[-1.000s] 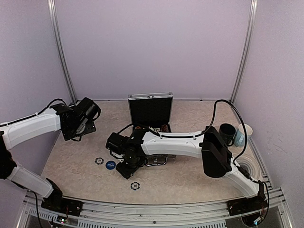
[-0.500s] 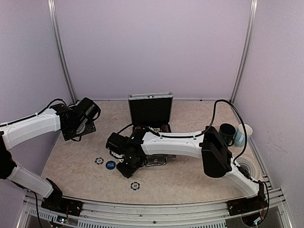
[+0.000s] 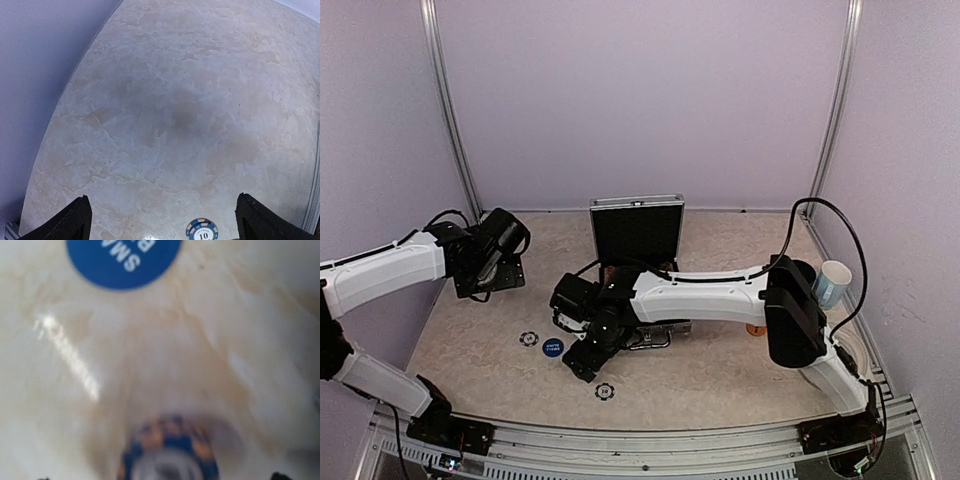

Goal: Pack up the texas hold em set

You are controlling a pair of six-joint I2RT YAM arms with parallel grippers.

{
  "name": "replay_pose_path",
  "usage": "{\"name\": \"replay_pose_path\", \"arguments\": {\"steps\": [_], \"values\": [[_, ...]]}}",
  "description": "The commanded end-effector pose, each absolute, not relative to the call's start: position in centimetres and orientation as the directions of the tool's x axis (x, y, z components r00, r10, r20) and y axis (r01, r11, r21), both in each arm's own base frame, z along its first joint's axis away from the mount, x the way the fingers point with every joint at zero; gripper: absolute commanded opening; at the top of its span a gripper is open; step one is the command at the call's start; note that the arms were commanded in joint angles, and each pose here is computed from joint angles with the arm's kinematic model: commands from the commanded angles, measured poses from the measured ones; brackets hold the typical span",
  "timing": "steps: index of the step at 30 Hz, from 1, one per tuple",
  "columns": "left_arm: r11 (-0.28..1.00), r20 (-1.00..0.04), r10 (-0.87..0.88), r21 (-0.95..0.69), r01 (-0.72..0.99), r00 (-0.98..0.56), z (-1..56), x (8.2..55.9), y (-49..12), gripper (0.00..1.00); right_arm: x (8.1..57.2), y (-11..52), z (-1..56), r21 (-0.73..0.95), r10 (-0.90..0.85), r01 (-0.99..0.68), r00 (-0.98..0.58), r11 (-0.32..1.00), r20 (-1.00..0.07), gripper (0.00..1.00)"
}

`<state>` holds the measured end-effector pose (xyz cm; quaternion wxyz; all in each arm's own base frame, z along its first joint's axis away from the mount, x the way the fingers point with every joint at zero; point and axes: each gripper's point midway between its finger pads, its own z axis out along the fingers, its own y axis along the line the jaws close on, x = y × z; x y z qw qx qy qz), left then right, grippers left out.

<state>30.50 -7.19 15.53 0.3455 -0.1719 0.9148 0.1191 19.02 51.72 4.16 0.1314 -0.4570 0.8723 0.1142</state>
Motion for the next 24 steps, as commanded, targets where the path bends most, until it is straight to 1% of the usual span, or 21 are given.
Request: {"name": "replay_pose_path", "arguments": {"steps": [1,6,8,14,16,20,24], "values": [[0.972,-0.625,-0.142,0.060,-0.229,-0.767,15.0,29.8,-9.3,0.99,20.3,50.5,10.9,0.106,-0.710,-0.832,-0.523,0.544,-0.472,0.99],[0.999,-0.589,-0.035,-0.007,-0.038,-0.807,15.0,28.2,-13.1,0.99,22.3,46.2,13.6,0.120,-0.635,-0.801,-0.547,0.587,-0.545,0.99],[0.999,-0.582,0.025,-0.019,0.044,-0.813,15.2,27.3,-14.9,0.99,23.0,44.4,14.4,0.153,-0.595,-0.781,-0.572,0.606,-0.564,0.99],[0.969,-0.518,0.232,0.050,0.242,-0.823,14.0,24.5,-19.8,0.99,25.4,39.4,16.8,0.189,-0.470,-0.711,-0.616,0.678,-0.632,0.99],[0.952,-0.489,0.297,0.082,0.295,-0.820,12.9,23.9,-21.2,0.99,25.6,38.5,17.2,0.190,-0.451,-0.701,-0.618,0.688,-0.644,0.99],[0.912,-0.439,0.393,0.076,0.403,-0.808,10.8,22.6,-24.8,0.99,25.5,37.4,17.0,0.187,-0.441,-0.690,-0.622,0.699,-0.647,0.99],[0.878,-0.401,0.460,0.073,0.473,-0.792,9.3,21.7,-27.5,0.99,25.1,36.6,16.6,0.186,-0.438,-0.683,-0.627,0.706,-0.644,0.99]]}}
